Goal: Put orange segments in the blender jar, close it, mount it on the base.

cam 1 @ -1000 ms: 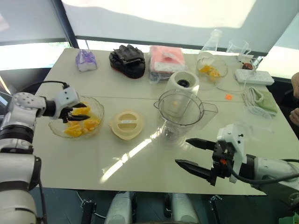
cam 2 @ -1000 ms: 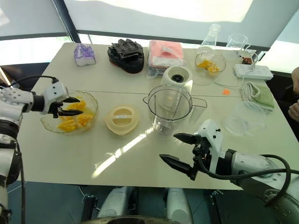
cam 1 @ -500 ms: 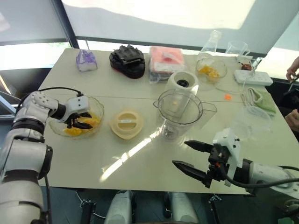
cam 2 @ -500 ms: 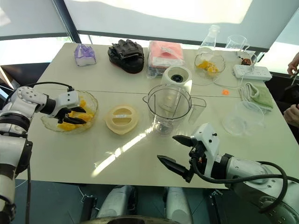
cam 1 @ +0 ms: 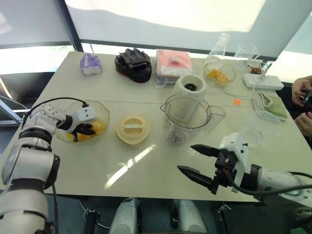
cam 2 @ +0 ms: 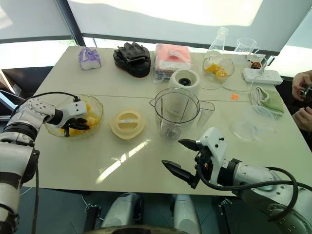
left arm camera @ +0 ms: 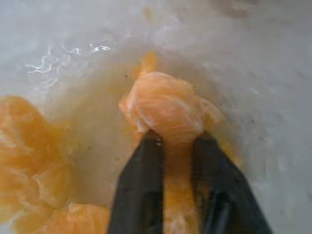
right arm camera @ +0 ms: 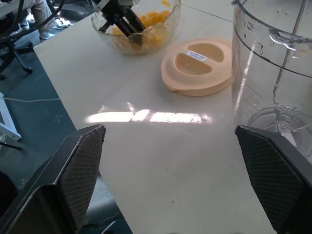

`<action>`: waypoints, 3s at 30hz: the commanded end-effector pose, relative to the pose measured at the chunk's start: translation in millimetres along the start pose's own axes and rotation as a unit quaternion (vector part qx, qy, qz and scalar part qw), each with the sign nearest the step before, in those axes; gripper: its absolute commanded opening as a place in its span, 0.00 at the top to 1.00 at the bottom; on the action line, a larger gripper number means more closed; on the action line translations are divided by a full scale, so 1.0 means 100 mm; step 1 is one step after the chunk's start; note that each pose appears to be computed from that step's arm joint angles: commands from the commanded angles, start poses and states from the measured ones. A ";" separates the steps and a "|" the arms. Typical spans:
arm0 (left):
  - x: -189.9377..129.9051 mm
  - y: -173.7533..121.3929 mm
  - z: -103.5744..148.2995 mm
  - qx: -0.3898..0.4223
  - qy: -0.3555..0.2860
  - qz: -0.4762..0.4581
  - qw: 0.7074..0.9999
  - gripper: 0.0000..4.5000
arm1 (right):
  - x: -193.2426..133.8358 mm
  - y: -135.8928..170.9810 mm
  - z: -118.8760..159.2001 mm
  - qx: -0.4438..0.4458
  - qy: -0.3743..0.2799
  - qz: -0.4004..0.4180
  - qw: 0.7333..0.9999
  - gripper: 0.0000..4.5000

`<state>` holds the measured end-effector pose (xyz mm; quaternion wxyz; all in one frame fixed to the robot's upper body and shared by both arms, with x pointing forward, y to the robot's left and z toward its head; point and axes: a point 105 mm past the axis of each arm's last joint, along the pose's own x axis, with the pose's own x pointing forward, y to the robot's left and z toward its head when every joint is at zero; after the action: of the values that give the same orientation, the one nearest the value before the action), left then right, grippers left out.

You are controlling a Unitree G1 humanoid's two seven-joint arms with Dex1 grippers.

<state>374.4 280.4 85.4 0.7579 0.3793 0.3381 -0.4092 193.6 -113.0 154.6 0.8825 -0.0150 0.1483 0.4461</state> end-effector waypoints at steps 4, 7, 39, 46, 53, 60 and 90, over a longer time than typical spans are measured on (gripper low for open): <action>-0.09 0.04 -0.04 -0.018 -0.016 0.014 1.000 0.86 | 0.03 0.04 0.05 -0.009 -0.015 0.004 1.000 0.00; -0.26 0.13 0.06 -0.019 -0.047 0.022 0.998 0.86 | 0.05 0.04 0.04 -0.009 -0.015 0.005 1.000 0.00; -0.99 -0.61 2.96 0.269 -0.402 -0.227 0.845 0.86 | -0.06 -0.17 -0.27 0.033 -0.017 -0.061 0.997 0.00; -0.57 -0.64 2.99 0.326 -0.346 -0.216 0.853 0.86 | -0.33 -0.25 -0.14 0.015 -0.045 -0.138 0.989 0.00; -0.37 -0.62 2.97 0.347 -0.313 -0.208 0.859 0.86 | -0.51 -0.28 -0.03 0.010 -0.076 -0.185 0.980 0.00; -0.31 -0.65 3.00 0.358 -0.307 -0.208 0.857 0.86 | -0.62 -0.34 0.01 0.011 -0.092 -0.214 0.973 0.00; -1.35 -0.19 3.27 0.126 -0.573 -0.126 0.800 0.15 | -0.67 -0.76 -0.16 -0.007 -0.106 -0.313 0.944 0.00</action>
<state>370.3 34.7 341.3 0.6927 0.1407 -0.1557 -0.6900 211.7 -215.1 144.6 0.9878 -0.0139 0.0556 0.1449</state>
